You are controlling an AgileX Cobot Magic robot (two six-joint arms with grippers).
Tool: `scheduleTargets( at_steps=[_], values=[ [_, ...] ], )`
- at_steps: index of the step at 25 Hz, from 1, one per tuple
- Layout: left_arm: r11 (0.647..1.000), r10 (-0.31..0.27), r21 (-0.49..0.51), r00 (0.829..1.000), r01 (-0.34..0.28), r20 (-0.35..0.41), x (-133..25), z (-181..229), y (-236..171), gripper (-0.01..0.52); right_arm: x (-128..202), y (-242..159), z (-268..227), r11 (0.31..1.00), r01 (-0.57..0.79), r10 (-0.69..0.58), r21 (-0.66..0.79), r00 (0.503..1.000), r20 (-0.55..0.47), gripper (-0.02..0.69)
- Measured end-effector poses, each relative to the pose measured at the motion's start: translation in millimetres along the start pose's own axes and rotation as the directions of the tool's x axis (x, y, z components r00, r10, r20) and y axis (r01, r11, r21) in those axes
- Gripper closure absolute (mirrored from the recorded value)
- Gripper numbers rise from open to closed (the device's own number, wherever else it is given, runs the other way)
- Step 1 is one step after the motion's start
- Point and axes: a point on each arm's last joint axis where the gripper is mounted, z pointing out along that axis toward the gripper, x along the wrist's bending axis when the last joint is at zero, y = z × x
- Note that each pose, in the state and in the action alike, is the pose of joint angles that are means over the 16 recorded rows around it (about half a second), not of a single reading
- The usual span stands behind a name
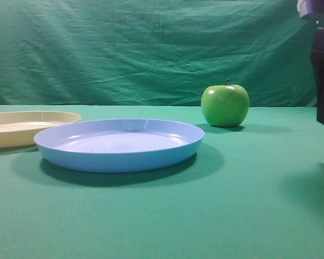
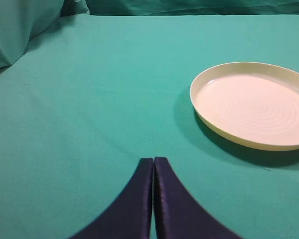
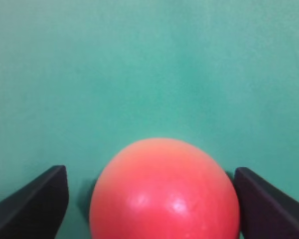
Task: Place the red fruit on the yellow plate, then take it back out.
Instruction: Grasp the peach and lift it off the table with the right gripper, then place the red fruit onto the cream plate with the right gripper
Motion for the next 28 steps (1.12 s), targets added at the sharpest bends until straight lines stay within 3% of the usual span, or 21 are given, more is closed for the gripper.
scheduleTargets(
  at_steps=[8, 12, 20, 28],
  values=[
    [1.0, 0.0, 0.0, 1.0, 0.0, 0.0, 0.0, 0, 0, 0.514, 0, 31, -16, 1.0, 0.012, -0.012, -0.027, 1.0, -0.005, 0.368],
    [1.0, 0.0, 0.0, 1.0, 0.0, 0.0, 0.0, 0, 0, 0.514, 11, 61, -42, 0.994, 0.048, -0.051, -0.097, 0.999, -0.021, 0.433],
    [1.0, 0.0, 0.0, 1.0, 0.0, 0.0, 0.0, 0, 0, 0.514, 72, 126, -97, 0.938, 0.203, -0.231, -0.281, 0.97, -0.069, 0.454],
    [1.0, 0.0, 0.0, 1.0, 0.0, 0.0, 0.0, 0, 0, 0.514, 173, 166, -101, 0.833, 0.378, -0.463, -0.404, 0.876, -0.135, 0.462]
  ],
)
